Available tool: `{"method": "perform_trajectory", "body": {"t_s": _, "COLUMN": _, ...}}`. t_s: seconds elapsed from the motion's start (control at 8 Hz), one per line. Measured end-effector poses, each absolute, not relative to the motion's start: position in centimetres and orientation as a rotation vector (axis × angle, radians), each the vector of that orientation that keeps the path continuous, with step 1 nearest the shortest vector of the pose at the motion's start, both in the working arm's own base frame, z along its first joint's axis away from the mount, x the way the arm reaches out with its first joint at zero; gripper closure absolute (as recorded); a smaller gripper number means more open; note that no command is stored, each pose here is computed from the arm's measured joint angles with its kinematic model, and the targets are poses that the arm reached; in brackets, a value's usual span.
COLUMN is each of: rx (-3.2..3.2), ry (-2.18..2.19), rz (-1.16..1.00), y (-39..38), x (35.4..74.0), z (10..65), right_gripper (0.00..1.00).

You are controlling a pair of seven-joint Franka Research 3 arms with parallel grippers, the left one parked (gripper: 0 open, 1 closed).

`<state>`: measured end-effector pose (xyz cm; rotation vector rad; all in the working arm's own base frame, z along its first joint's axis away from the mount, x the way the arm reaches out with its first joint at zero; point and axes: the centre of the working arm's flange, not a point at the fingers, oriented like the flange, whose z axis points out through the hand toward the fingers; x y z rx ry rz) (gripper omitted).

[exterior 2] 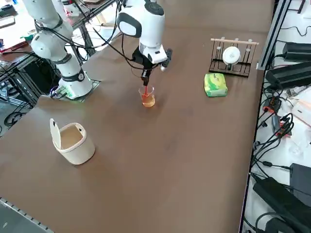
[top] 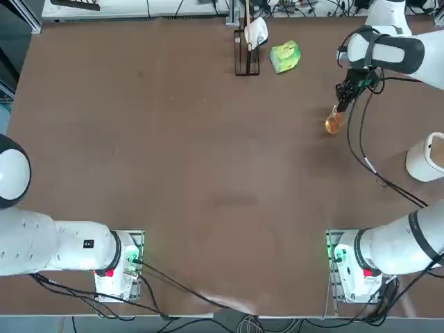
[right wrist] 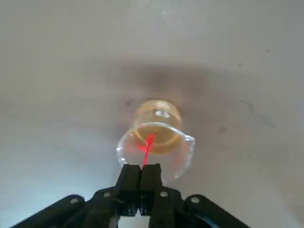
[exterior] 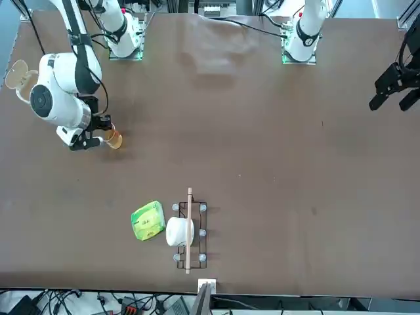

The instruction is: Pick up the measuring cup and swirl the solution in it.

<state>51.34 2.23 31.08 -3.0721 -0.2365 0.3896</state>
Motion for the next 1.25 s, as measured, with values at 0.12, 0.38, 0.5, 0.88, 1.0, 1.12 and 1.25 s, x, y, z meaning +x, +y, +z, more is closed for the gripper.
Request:
{"method": "perform_trajectory", "body": {"t_s": 0.12, "rx": -3.072, "ry": -0.237, "rz": 0.386, "y": 1.5, "x": 51.4, "z": 31.1, "right_gripper": 0.98}}
{"method": "perform_trajectory", "body": {"t_s": 0.38, "rx": -3.078, "ry": -0.237, "rz": 0.356, "y": 1.3, "x": 51.7, "z": 31.3, "right_gripper": 0.98}}
{"method": "perform_trajectory", "body": {"t_s": 0.5, "rx": -3.082, "ry": -0.231, "rz": 0.338, "y": 1.4, "x": 51.9, "z": 31.4, "right_gripper": 0.98}}
{"method": "perform_trajectory", "body": {"t_s": 0.88, "rx": -3.092, "ry": -0.203, "rz": 0.313, "y": 1.7, "x": 52.3, "z": 31.3, "right_gripper": 0.98}}
{"method": "perform_trajectory", "body": {"t_s": 1.0, "rx": -3.094, "ry": -0.200, "rz": 0.301, "y": 1.9, "x": 52.5, "z": 31.6, "right_gripper": 0.98}}
{"method": "perform_trajectory", "body": {"t_s": 1.12, "rx": -3.099, "ry": -0.193, "rz": 0.290, "y": 2.3, "x": 52.8, "z": 31.9, "right_gripper": 0.98}}
{"method": "perform_trajectory", "body": {"t_s": 1.25, "rx": -3.115, "ry": -0.188, "rz": 0.285, "y": 3.2, "x": 52.9, "z": 32.1, "right_gripper": 0.98}}
